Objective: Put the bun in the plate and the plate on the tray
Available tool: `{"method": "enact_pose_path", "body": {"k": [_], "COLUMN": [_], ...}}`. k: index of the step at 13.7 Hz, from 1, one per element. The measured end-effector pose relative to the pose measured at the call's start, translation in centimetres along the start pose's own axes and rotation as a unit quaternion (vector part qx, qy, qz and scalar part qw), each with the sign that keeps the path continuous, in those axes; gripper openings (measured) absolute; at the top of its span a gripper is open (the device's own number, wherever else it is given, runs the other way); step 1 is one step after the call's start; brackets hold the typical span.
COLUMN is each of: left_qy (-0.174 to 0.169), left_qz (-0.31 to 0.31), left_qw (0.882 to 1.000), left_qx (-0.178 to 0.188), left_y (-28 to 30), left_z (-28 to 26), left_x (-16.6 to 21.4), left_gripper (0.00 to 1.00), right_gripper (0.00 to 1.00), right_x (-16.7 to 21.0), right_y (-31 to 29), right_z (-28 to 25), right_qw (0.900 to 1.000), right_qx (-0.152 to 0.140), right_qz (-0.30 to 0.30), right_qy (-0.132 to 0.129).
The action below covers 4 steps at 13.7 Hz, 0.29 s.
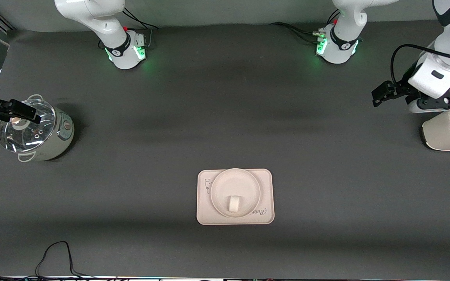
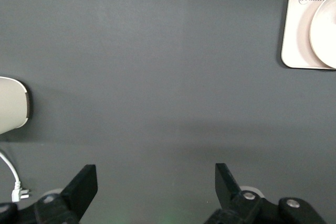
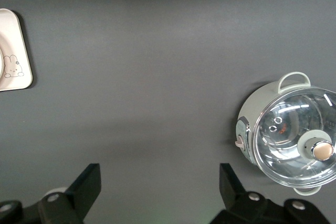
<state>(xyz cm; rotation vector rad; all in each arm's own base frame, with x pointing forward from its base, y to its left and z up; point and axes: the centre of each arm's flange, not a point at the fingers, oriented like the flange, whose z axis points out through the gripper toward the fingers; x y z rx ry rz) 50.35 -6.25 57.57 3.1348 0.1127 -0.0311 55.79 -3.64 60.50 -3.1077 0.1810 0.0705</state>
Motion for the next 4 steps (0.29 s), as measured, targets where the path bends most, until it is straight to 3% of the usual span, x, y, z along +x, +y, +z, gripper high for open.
{"method": "enact_pose_path", "body": {"k": [4], "left_qy": [-0.005], "left_qz": [0.001], "left_qw": [1.0], "left_qx": [0.001], "left_y": [0.01], "left_z": [-0.91], "left_x": [-0.21], "left_gripper": [1.0], "right_gripper": [1.0], "right_x": [0.0], "right_y": [0.02], "right_z": [0.02], "right_qw": [1.0], "right_qx": [-0.001], "right_qz": [0.0], "right_qy": [0.0]}}
